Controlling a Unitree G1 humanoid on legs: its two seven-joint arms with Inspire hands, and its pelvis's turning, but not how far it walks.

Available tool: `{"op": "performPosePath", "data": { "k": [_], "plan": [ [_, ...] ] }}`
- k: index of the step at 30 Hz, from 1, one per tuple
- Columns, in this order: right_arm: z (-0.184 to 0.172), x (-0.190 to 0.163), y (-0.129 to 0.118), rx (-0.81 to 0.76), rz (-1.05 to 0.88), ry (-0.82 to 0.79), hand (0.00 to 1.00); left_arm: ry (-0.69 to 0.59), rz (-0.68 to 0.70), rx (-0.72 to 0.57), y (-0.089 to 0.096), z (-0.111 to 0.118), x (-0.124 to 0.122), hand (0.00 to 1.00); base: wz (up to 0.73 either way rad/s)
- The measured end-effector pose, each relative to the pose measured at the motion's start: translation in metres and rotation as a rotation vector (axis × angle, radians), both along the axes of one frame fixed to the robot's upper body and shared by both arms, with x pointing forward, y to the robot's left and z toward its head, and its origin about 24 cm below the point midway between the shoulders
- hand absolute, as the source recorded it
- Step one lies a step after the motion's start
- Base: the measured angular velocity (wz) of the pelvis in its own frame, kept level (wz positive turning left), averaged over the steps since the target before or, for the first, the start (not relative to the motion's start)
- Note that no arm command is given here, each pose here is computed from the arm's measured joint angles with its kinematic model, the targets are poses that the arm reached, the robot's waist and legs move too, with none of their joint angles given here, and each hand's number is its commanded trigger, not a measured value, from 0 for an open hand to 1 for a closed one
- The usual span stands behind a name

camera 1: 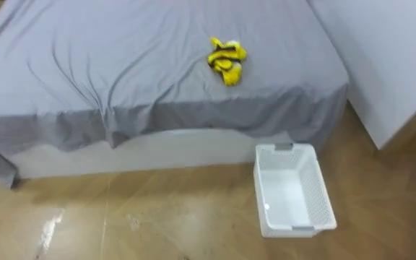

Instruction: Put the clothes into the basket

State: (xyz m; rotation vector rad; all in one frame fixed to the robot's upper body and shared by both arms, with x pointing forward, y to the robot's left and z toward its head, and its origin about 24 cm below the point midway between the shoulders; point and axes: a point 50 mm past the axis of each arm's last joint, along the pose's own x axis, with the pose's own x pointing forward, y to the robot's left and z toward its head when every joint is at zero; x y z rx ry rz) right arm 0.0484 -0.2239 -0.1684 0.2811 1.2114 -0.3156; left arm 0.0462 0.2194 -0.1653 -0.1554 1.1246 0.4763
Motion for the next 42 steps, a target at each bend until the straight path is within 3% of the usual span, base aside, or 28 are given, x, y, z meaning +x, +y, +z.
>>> {"op": "performPosePath", "data": {
  "k": [6,16,20,22,28,42],
  "plan": [
    [0.008,0.030,0.003,0.005,0.002,-0.142,0.00,-0.061,-0.142,0.019,-0.006,0.004,0.030,0.00,0.40],
    [0.024,0.072,0.002,-0.045,0.002,-0.316,0.00,-0.052,-0.189,-0.012,-0.020,0.002,0.024,0.00,0.12],
    [0.043,0.104,0.007,-0.020,0.058,-0.458,0.00,-0.034,-0.159,0.034,-0.001,0.004,0.002,0.00,-0.34],
    [0.045,0.107,0.009,-0.007,0.057,-0.480,0.00,-0.049,-0.158,0.047,0.005,0.006,0.007,0.00,0.21],
    [0.048,0.106,0.002,-0.048,0.039,-0.470,0.00,-0.075,-0.143,0.019,-0.001,0.007,0.008,0.00,-0.26],
    [0.089,0.159,0.002,-0.140,0.128,-0.682,0.00,0.013,-0.139,-0.025,0.006,0.002,0.008,0.00,0.13]
  ]
}}
